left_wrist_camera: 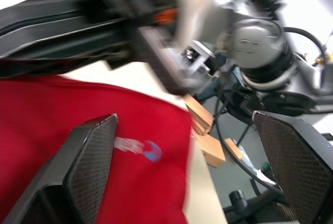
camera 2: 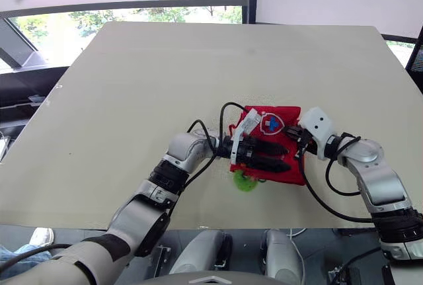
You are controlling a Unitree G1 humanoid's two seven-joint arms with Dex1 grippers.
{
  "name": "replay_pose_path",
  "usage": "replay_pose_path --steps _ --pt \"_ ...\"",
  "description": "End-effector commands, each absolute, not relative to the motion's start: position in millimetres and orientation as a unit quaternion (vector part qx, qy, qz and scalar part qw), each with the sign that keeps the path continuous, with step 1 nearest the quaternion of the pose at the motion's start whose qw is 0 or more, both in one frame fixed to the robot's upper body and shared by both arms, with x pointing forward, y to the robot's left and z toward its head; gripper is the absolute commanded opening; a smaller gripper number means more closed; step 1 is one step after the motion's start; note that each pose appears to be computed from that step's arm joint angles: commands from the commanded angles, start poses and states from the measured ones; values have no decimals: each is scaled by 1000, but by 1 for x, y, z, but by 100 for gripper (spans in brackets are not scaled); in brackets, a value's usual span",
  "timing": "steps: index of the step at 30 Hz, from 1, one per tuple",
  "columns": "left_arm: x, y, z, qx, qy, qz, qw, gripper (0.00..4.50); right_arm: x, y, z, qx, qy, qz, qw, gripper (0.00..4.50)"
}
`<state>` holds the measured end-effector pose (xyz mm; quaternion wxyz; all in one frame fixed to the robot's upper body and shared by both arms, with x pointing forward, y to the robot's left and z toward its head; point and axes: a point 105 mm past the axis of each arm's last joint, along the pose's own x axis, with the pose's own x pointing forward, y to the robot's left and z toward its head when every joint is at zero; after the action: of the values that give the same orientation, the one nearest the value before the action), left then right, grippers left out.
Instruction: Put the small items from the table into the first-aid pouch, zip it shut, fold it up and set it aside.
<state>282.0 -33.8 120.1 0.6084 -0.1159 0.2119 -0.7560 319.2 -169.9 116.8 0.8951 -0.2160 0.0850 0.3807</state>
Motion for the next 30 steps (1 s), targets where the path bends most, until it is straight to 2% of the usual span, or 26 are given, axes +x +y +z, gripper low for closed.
replay_pose_path --steps 1,7,11,15,19,24,30 --pt "279 -22 123 -109 204 -765 600 447 315 -197 94 -217 153 339 903 0" --pt "283 -1 140 -84 149 -775 609 447 305 -199 91 -208 167 340 902 0" --pt "285 10 151 -23 90 -777 623 447 300 -192 90 -207 166 355 896 0" --pt "288 24 165 32 40 -770 635 447 299 -190 109 -204 128 354 904 0" --pt "287 46 176 78 0 -762 643 447 280 -184 122 -196 104 399 889 0" --pt "285 73 186 118 -15 -743 659 447 257 -184 113 -177 127 419 882 0" --pt "281 86 194 139 -17 -731 668 447 252 -188 102 -187 138 409 882 0"
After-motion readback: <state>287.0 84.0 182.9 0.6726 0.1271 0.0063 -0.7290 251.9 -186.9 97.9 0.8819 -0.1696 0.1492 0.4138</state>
